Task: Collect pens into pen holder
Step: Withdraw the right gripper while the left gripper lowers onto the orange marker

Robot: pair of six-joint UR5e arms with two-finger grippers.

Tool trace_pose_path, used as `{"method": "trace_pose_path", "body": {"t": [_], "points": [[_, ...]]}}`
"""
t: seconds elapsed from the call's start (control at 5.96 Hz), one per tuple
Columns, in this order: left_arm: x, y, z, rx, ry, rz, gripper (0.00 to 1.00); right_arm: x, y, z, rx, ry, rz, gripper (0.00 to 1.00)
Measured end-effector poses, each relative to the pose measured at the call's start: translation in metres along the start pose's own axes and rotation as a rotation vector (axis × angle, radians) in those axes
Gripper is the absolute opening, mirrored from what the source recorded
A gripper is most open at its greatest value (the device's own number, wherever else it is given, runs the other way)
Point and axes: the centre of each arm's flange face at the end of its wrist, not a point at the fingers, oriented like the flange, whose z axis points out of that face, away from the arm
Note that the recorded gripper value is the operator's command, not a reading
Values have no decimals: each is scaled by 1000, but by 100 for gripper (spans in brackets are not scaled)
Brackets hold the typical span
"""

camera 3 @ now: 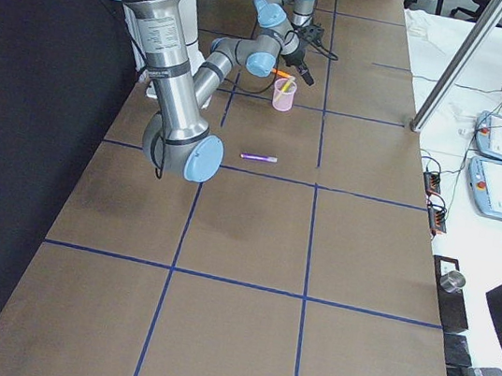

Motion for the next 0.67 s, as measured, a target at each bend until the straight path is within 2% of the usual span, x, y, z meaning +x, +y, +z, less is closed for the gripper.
{"method": "trace_pose_path", "body": {"t": [0.17, 0.34, 0.5, 0.67], "points": [[7, -3, 12, -19, -11, -1, 100, 34, -7, -9, -134, 71, 75, 100], [11, -7, 22, -33, -20, -5, 100, 62, -13, -18, -241, 108, 154, 100], [13, -7, 33, -48, -29, -8, 100, 80, -14, -21, -301, 118, 202, 100], [13, -6, 42, -61, -34, -11, 100, 91, -13, -20, -326, 125, 226, 100]]}}
